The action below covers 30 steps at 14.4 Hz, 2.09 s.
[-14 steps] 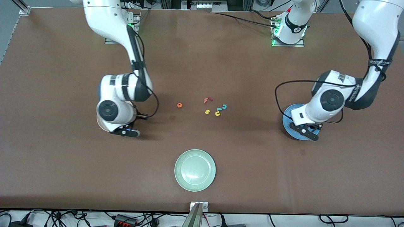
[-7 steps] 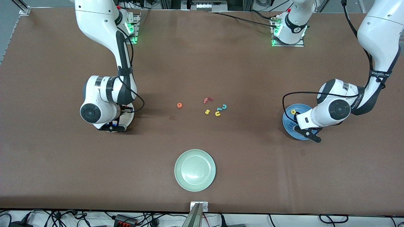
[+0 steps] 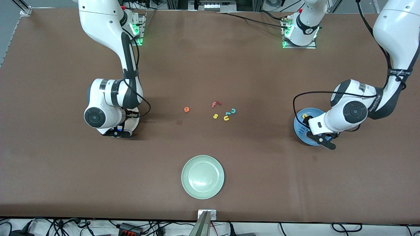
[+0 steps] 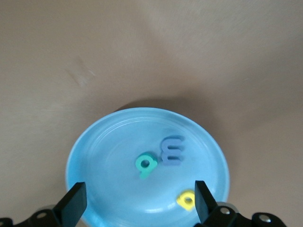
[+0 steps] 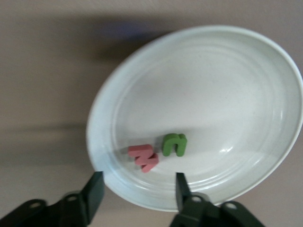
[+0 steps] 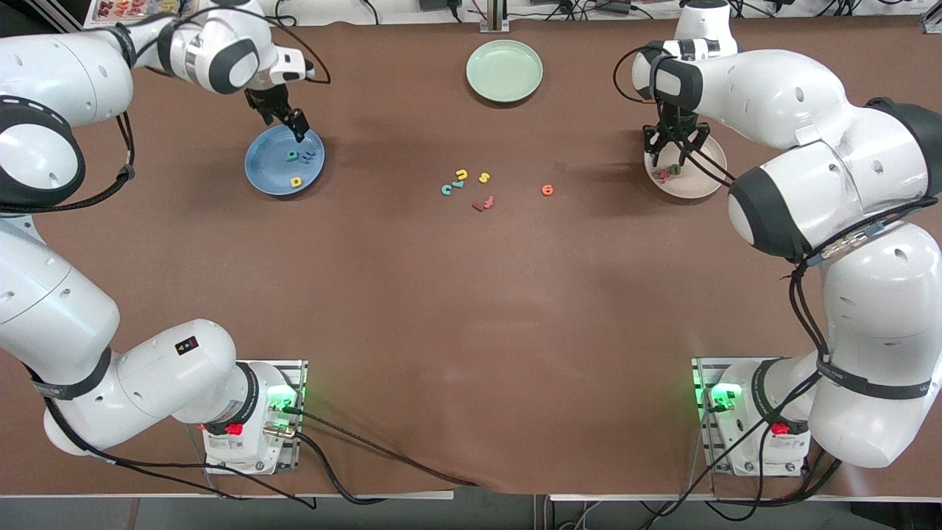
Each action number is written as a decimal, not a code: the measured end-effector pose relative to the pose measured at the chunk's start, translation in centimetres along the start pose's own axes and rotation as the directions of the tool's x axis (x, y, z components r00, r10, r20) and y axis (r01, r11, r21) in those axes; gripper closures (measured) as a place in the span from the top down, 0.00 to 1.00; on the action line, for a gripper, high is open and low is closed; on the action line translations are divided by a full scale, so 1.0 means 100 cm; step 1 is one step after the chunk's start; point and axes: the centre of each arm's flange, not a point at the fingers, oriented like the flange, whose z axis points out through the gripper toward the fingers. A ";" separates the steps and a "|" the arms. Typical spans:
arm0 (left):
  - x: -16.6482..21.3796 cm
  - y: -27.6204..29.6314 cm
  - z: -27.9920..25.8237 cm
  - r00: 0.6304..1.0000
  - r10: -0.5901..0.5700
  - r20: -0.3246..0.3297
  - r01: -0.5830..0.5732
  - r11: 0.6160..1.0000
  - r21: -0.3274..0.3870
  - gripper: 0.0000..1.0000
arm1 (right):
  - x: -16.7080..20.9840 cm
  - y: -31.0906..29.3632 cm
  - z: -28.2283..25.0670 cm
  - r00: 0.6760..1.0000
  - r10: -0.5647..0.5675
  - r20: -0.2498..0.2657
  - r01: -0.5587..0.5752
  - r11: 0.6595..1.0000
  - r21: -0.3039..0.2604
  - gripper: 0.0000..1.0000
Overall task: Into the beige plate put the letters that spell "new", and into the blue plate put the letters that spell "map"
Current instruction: 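Drop the teal letter in the blue plate while the right gripper drops w, then grasp the orange e with the right gripper while the left gripper withdraws, then carry the orange e to the tan plate and release it with the right gripper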
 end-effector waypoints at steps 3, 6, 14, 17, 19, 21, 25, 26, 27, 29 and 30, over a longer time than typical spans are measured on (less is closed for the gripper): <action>0.012 0.012 -0.076 0.998 -0.058 0.032 0.058 0.998 -0.011 1.00 | -0.002 -0.033 -0.015 0.999 -0.020 -0.033 0.022 0.997 0.077 1.00; 0.015 0.015 -0.138 0.993 -0.108 0.053 0.111 0.992 -0.057 1.00 | -0.022 -0.099 -0.015 0.992 -0.094 -0.086 0.103 0.988 0.112 1.00; -0.019 0.000 -0.239 0.951 -0.309 0.030 0.310 0.938 -0.158 1.00 | -0.057 -0.185 0.002 0.966 -0.170 -0.194 0.191 0.977 0.095 0.85; -0.047 -0.005 -0.268 0.925 -0.379 -0.004 0.376 0.920 -0.111 1.00 | -0.066 -0.209 0.007 0.963 -0.124 -0.239 0.149 0.985 0.088 0.85; -0.064 -0.005 -0.277 0.910 -0.408 -0.072 0.401 0.911 -0.101 1.00 | -0.071 -0.223 0.015 0.959 -0.116 -0.259 0.140 0.987 0.077 0.84; -0.083 -0.002 -0.276 0.895 -0.424 -0.139 0.414 0.905 -0.092 1.00 | -0.074 -0.234 0.026 0.957 -0.105 -0.271 0.130 0.989 0.076 0.83; -0.106 0.008 -0.271 0.887 -0.429 -0.172 0.419 0.903 -0.089 1.00 | -0.081 -0.257 0.045 0.954 -0.086 -0.286 0.114 0.990 0.081 0.81; -0.107 0.008 -0.270 0.887 -0.429 -0.169 0.420 0.903 -0.089 1.00 | -0.081 -0.258 0.047 0.954 -0.087 -0.287 0.114 0.990 0.078 0.80; -0.107 0.008 -0.268 0.888 -0.429 -0.166 0.419 0.903 -0.089 1.00 | -0.081 -0.258 0.048 0.954 -0.087 -0.286 0.114 0.991 0.077 0.80; -0.108 0.008 -0.266 0.889 -0.429 -0.158 0.420 0.903 -0.089 1.00 | -0.081 -0.259 0.048 0.954 -0.088 -0.287 0.115 0.990 0.077 0.74; -0.108 0.008 -0.265 0.889 -0.430 -0.155 0.421 0.903 -0.089 1.00 | -0.081 -0.259 0.047 0.954 -0.088 -0.288 0.115 0.990 0.077 0.68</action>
